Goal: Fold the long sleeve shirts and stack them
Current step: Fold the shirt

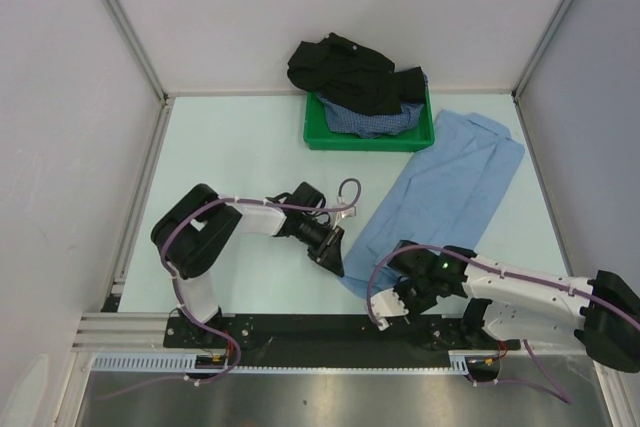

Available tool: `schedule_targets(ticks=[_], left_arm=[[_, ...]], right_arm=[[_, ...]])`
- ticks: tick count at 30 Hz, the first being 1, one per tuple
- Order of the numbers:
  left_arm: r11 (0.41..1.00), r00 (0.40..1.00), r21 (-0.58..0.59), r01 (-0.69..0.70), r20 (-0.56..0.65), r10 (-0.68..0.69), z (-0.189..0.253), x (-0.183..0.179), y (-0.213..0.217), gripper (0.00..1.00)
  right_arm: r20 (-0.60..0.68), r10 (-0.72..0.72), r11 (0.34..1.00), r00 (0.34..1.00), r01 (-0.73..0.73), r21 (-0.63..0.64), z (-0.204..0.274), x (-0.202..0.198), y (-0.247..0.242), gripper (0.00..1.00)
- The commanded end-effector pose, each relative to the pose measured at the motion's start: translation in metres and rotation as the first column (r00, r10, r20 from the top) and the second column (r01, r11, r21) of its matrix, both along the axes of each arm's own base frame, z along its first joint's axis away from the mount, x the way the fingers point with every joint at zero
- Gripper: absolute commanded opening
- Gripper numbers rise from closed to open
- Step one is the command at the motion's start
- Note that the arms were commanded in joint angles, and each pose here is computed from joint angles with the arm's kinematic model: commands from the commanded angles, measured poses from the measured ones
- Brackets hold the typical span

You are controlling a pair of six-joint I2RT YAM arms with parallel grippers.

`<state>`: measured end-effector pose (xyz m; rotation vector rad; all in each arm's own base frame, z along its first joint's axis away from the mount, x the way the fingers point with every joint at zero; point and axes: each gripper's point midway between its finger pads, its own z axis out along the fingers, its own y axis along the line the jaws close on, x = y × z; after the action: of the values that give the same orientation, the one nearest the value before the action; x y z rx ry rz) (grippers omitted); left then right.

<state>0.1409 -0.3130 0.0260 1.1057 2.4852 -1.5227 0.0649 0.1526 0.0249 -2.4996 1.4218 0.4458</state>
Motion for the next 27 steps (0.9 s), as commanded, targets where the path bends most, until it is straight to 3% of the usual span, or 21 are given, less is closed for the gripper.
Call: schedule_targets(ticks=[1,3,12,20,27], left_arm=[[0.993,0.996,-0.087,0.076,0.044,-0.073,0.024,-0.004,-0.016,0.07],[0.99,0.995,-0.113,0.09,0.057,-0.084,0.033,-0.004,-0.018,0.0],[0.959,0.991,-0.253,0.129,0.05,-0.12,0.083,0.005,-0.046,0.0],[0.946,0.995,-0.311,0.094,0.047,-0.084,0.114,0.044,-0.087,0.0],[0.943,0.998,-0.332,0.038,0.063,-0.019,0.124,0.101,-0.132,0.0]], right_arm=[[0.056,-0.017,0.995,0.998,0.011,0.101,0.02,0.009,0.016,0.0],[0.077,-0.018,0.991,0.997,0.007,0.137,0.031,0.01,0.018,0.0],[0.117,-0.131,0.974,0.985,0.105,0.202,0.066,0.033,0.01,0.0],[0.166,-0.275,0.944,0.947,0.233,0.234,0.093,0.076,-0.023,0.0],[0.196,-0.459,0.875,0.867,0.402,0.269,0.103,0.136,-0.072,0.0]])
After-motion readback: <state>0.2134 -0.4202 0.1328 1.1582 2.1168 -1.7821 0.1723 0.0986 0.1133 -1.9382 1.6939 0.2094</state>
